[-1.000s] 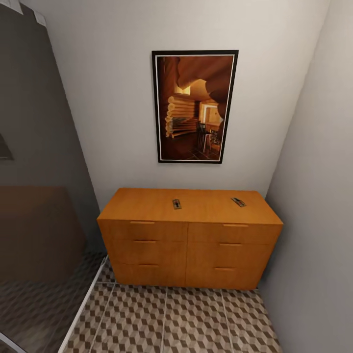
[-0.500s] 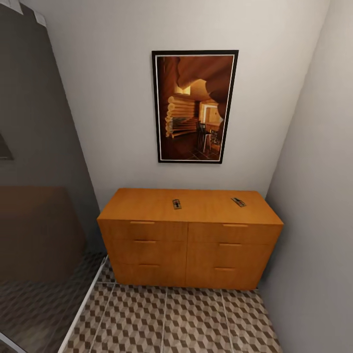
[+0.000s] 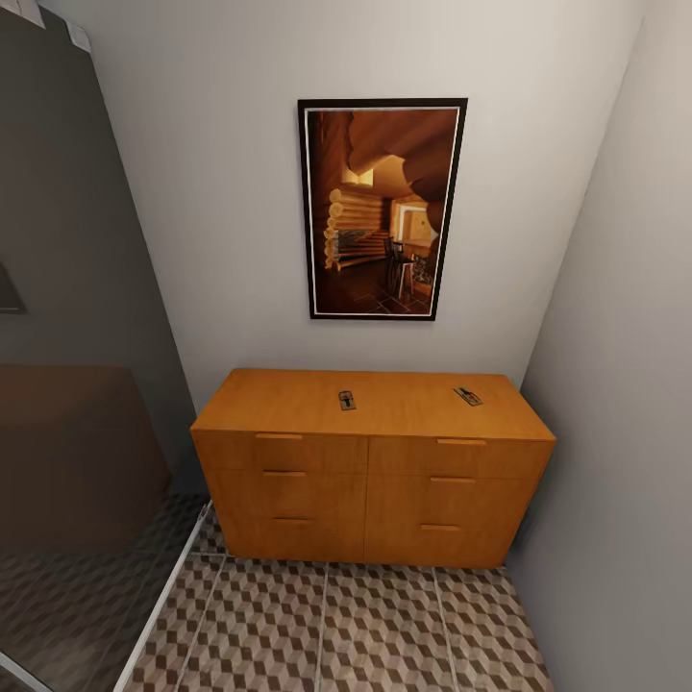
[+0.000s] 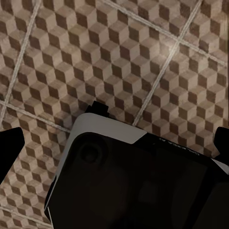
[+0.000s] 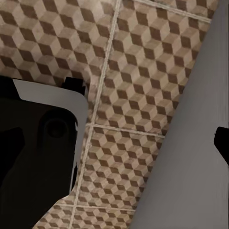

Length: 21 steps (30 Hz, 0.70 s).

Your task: Take the four mousetraps from the cabinet in the bathroom and place them on the bathroom floor. Make sure all four end up on the same floor surface, and ensure that at least two of them are either under or directly next to the same bathroom sink.

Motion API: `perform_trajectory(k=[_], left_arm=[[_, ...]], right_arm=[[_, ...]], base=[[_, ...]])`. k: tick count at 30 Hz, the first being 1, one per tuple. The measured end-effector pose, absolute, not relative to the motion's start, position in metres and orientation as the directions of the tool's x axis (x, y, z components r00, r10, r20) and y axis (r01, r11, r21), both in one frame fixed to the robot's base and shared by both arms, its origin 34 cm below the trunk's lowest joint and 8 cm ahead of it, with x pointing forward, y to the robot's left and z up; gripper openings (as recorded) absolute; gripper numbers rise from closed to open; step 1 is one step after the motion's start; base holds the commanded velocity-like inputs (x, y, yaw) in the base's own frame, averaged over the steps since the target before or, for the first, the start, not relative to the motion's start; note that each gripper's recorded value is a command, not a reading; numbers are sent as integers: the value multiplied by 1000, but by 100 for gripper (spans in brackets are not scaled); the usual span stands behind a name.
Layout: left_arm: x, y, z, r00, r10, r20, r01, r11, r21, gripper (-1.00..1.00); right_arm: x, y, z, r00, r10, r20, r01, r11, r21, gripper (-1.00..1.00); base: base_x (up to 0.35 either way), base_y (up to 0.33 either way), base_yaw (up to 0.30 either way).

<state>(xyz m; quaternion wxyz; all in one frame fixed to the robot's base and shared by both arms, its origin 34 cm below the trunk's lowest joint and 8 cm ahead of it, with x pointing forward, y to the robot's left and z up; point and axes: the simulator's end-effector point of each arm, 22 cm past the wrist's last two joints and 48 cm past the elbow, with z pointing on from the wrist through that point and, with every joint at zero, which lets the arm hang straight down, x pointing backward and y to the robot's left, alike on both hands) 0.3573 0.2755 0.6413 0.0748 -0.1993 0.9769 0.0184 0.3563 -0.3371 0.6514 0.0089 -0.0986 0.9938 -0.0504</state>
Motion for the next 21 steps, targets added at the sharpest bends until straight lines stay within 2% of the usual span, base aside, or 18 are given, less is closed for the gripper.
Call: perform_trajectory(k=[7,16,21], left_arm=[[355,287,641,-903,-396,-166,-402,916,4,100],[354,296,641,-906,-390,-167,-397,918,14,100],[354,298,641,-907,-387,-167,-396,918,21,100]], right_arm=[[372,-339,655,-981,-191,-43,-185,977,-109,100],[361,-339,651,-982,-184,-42,-179,978,-109,100],[361,-339,650,-981,-188,-51,-181,977,-109,100]], base=[[6,3,0],[219,100,0],[85,28,0]])
